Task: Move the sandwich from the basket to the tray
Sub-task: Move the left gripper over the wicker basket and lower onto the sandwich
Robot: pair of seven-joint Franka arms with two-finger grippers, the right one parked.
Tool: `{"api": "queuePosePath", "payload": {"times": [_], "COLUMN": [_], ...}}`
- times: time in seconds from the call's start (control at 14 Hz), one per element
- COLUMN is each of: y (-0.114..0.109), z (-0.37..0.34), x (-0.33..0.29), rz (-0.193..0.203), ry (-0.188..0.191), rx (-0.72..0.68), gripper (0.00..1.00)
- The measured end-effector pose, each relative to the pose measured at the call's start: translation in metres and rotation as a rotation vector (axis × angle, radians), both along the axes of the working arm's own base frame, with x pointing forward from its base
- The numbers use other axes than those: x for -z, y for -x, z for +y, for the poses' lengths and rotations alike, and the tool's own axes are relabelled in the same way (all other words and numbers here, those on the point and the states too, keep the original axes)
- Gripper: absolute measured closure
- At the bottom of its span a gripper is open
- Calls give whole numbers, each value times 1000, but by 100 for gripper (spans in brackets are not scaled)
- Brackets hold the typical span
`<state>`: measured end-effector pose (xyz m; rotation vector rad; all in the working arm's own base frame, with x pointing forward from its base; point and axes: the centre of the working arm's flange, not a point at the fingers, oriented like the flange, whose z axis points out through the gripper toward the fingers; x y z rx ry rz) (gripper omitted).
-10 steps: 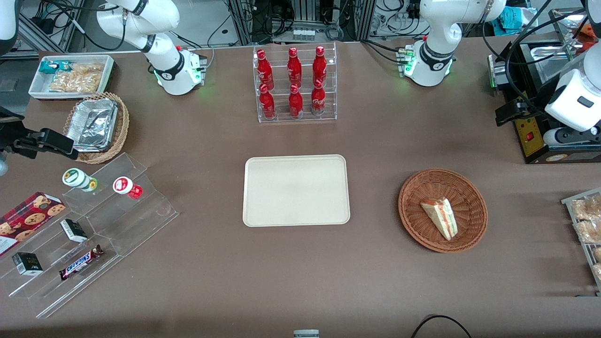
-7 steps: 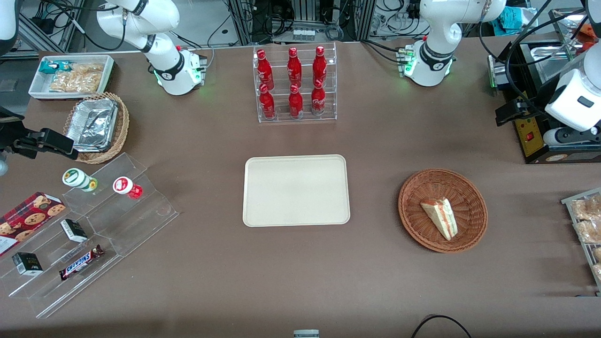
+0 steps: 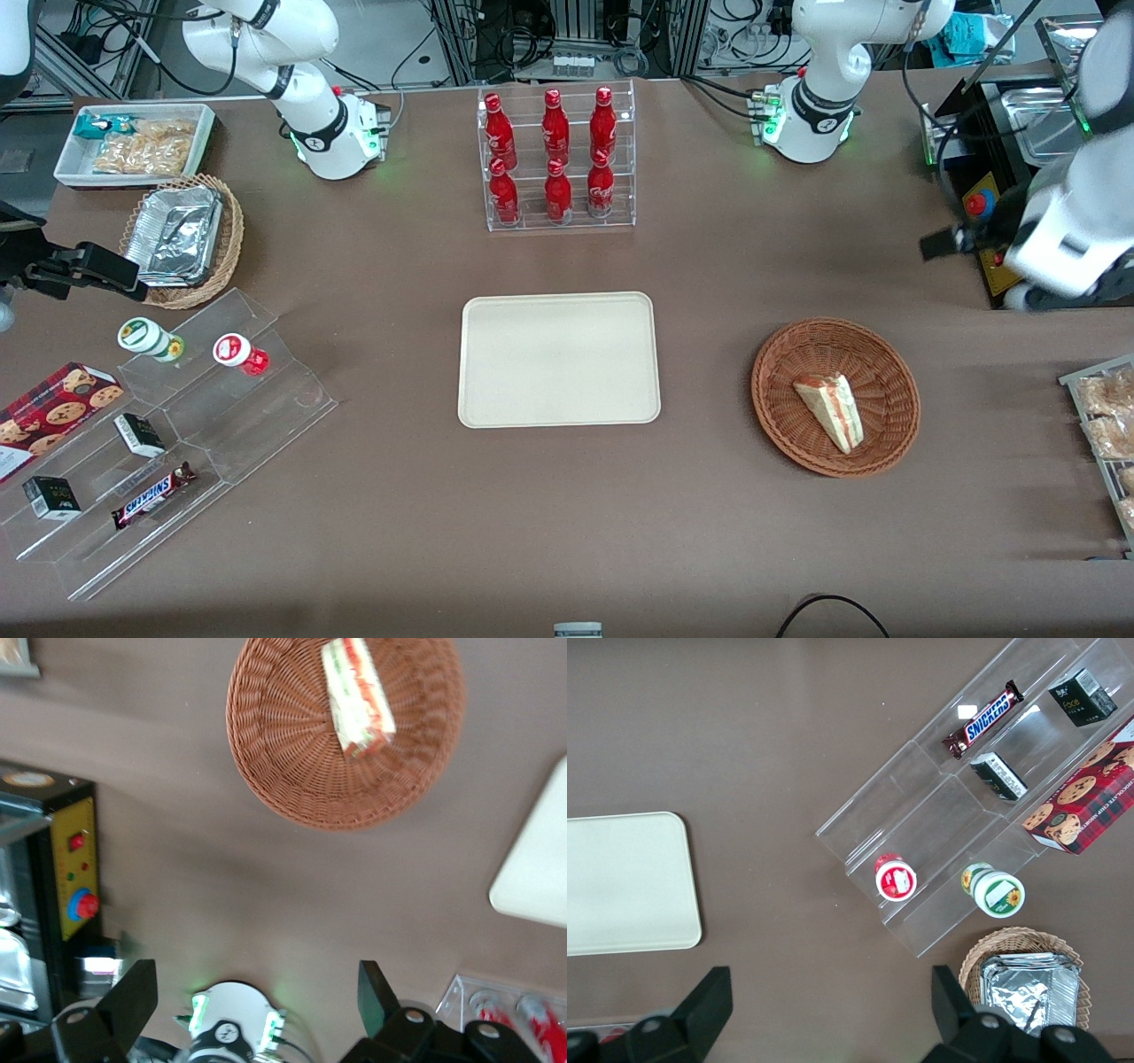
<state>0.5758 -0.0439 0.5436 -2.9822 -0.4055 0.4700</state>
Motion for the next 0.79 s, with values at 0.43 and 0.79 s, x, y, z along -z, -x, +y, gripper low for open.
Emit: {"api": "queuePosePath", "payload": {"times": [0.43, 0.79], "y": [-77, -99], "z": [-10, -28], "x": [180, 232], "rz": [-9, -91], "ry": [-58, -56], "rx": [-191, -309], "gripper": [0, 0]}}
